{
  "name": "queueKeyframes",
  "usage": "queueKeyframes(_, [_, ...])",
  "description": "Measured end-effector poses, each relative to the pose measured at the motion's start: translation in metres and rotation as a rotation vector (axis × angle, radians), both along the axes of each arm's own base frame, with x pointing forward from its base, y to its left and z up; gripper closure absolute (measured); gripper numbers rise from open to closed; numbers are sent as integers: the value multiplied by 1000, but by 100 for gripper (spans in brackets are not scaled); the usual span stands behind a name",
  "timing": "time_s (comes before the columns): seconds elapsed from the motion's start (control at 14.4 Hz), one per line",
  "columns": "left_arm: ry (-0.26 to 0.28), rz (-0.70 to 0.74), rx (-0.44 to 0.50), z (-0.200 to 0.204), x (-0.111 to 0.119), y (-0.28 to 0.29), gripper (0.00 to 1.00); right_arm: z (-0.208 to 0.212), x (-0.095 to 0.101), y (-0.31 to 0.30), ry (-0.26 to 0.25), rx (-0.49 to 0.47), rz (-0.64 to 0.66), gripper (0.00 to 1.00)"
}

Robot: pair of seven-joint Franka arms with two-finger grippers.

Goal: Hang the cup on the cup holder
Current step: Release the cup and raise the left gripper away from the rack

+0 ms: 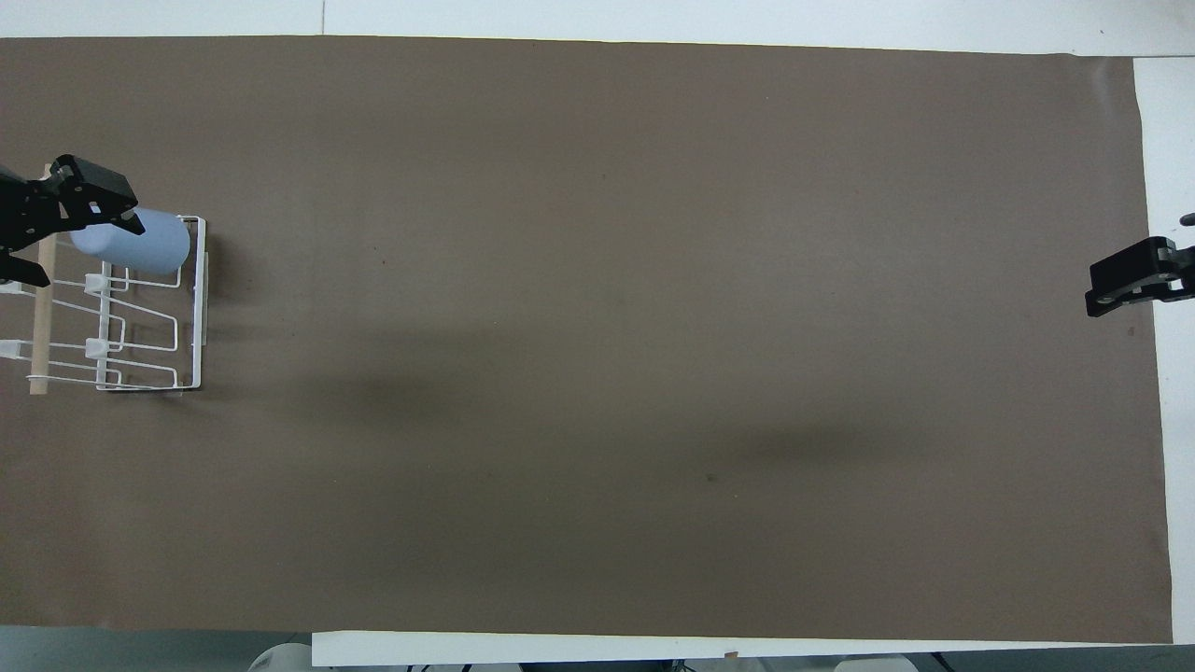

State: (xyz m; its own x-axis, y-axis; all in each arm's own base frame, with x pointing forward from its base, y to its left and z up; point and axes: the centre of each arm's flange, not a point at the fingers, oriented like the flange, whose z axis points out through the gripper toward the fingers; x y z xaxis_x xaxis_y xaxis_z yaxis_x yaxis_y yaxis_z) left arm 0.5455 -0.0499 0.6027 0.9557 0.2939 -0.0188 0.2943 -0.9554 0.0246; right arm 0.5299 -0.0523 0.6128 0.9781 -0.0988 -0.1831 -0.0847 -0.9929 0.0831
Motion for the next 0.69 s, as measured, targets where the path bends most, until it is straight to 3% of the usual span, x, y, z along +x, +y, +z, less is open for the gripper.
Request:
queueKeyframes(0.28, [27,-268,-11,36,-18,6,0,0,0,0,0,0,0,0])
queueKeyframes(0.69, [36,-287,-14,36,-16,30,0,0,0,0,1,0,0,0])
